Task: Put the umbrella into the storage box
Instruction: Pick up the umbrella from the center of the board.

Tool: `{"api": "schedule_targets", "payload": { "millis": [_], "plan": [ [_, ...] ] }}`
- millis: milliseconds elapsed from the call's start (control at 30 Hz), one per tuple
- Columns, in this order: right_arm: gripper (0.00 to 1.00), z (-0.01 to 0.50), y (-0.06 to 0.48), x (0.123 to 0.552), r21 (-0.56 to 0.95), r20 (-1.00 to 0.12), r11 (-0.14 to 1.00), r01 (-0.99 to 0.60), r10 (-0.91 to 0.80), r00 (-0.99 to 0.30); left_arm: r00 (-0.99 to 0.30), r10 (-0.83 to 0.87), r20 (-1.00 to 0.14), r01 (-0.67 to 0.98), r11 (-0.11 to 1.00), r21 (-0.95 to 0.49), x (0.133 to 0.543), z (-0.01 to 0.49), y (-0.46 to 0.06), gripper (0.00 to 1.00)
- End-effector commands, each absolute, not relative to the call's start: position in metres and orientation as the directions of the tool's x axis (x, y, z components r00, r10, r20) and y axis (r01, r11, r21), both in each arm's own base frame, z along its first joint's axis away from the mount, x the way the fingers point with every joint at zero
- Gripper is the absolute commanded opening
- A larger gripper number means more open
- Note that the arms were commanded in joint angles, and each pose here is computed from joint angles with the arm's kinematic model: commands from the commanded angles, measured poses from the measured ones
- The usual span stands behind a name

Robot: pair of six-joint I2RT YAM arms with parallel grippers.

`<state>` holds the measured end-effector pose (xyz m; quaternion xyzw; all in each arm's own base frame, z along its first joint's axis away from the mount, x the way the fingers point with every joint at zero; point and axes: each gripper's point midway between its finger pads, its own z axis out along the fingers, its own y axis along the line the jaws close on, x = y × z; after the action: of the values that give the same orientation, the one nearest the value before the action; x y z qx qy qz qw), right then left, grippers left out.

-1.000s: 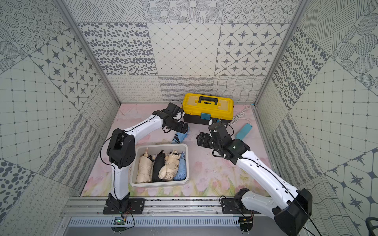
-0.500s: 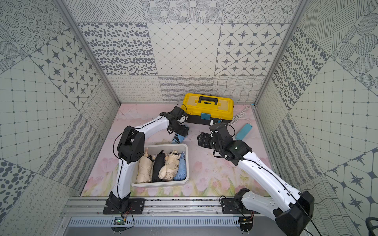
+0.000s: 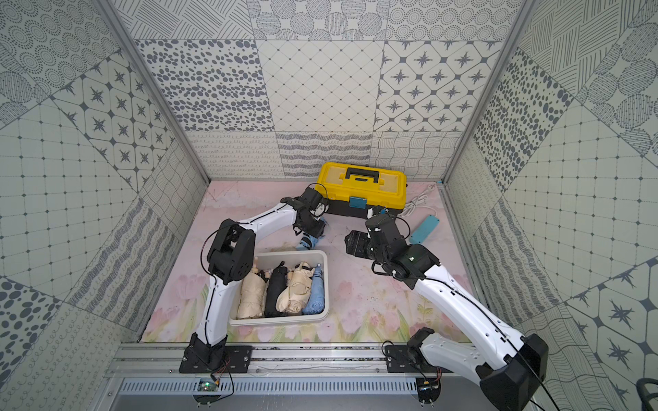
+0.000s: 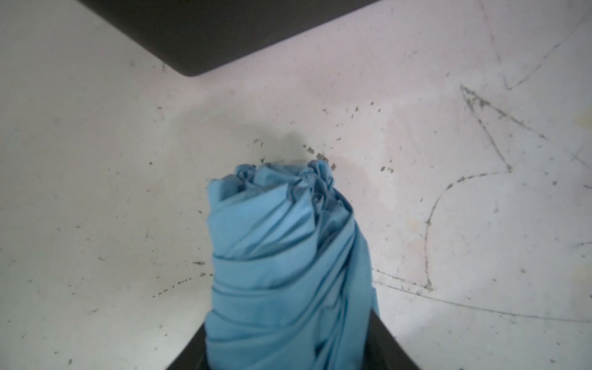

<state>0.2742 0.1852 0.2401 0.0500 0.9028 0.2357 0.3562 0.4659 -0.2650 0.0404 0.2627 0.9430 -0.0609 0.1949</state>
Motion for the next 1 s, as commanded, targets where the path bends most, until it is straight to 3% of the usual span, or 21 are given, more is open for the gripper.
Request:
{"api": "schedule_targets", "payload": {
  "millis": [0,367,533,733,967],
  "plan": [
    [0.75,0.252,0.181,0.276,0.480,-0.641,0.874,-0.074,0.292,-0.710,-0.752,0.486,-0.445,0.517,0.854,0.060,0.474,0.060,-0.256,0.45],
    [0.75,0.259,0.177,0.273,0.490,-0.653,0.869,-0.076,0.307,-0.693,-0.665,0.409,-0.625,0.445,0.889,0.108,0.478,0.144,-0.244,0.35],
    [0.75,0.267,0.177,0.273,0.485,-0.671,0.869,-0.099,0.297,-0.680,-0.612,0.302,-0.731,0.388,0.920,0.055,0.472,0.207,-0.238,0.34],
    [0.75,0.281,0.193,0.278,0.499,-0.698,0.845,-0.190,0.262,-0.667,-0.519,-0.024,-0.854,0.315,0.924,-0.218,0.453,0.297,-0.237,0.34],
    [0.76,0.305,0.225,0.281,0.617,-0.678,0.732,-0.289,0.308,-0.667,-0.529,-0.395,-0.751,0.328,0.722,-0.610,0.414,0.350,-0.240,0.34]
  ]
}}
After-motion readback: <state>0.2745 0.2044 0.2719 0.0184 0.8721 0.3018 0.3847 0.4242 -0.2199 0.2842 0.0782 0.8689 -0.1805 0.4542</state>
